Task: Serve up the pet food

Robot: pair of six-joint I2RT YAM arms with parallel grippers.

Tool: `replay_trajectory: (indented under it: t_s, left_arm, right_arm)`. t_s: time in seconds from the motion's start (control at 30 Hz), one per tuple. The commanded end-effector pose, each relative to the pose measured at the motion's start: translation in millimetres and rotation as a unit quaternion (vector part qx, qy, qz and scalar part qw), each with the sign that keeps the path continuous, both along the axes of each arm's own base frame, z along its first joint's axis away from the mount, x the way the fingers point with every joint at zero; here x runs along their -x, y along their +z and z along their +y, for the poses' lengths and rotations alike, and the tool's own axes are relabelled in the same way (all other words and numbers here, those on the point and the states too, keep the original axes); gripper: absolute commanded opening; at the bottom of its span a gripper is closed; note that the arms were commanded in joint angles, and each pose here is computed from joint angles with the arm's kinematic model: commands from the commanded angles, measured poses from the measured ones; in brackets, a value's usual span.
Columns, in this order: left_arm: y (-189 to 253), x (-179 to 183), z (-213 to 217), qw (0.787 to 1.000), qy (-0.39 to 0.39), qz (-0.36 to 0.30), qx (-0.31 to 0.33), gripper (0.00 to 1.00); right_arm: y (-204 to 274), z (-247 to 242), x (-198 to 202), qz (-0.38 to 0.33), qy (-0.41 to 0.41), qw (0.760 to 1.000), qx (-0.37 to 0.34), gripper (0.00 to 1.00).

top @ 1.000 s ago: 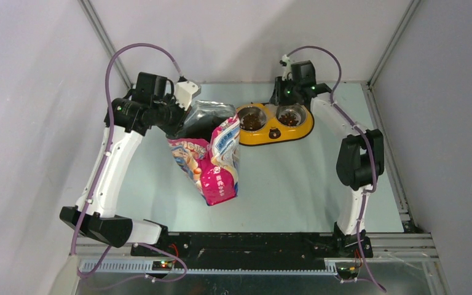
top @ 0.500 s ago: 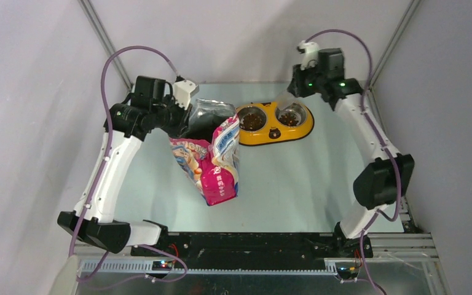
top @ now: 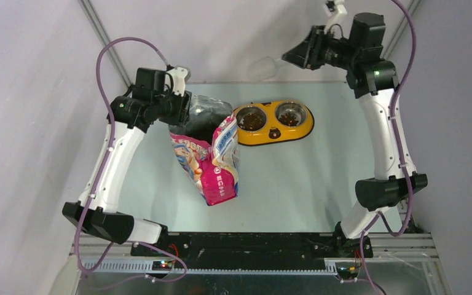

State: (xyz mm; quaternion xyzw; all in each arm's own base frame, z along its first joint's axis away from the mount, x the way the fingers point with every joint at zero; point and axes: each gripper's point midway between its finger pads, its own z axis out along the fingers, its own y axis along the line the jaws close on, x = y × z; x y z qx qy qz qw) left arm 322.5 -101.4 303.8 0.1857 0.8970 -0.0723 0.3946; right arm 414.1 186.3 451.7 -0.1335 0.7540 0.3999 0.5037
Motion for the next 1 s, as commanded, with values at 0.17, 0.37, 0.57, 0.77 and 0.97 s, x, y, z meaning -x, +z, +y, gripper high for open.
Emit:
replay_trajectory:
  t_s: [0.17, 0.37, 0.57, 0.77, 0.97]
  left_arm:
    - [10, -19, -1, 0.999, 0.033, -0.007, 0.036, 0.22]
    - [14, -20, -11, 0.998, 0.017, -0.005, 0.065, 0.00]
    - [26, -17, -30, 0.993, 0.000, 0.000, 0.118, 0.00]
    - [27, -15, -40, 0.989, -0.012, 0.011, 0.144, 0.00]
    - [29, -16, -46, 0.987, -0.015, 0.015, 0.162, 0.00]
  right_arm:
    - [33, 128, 88, -0.084, 0.208, 0.974, 0.005, 0.00]
    - [-9, 173, 102, -0.072, 0.250, 0.963, 0.065, 0.00]
    - [-53, 196, 97, -0.050, 0.231, 0.962, 0.140, 0.00]
    - [-86, 207, 76, -0.060, 0.178, 0.959, 0.214, 0.00]
    - [-122, 218, 67, -0.052, 0.154, 0.949, 0.271, 0.00]
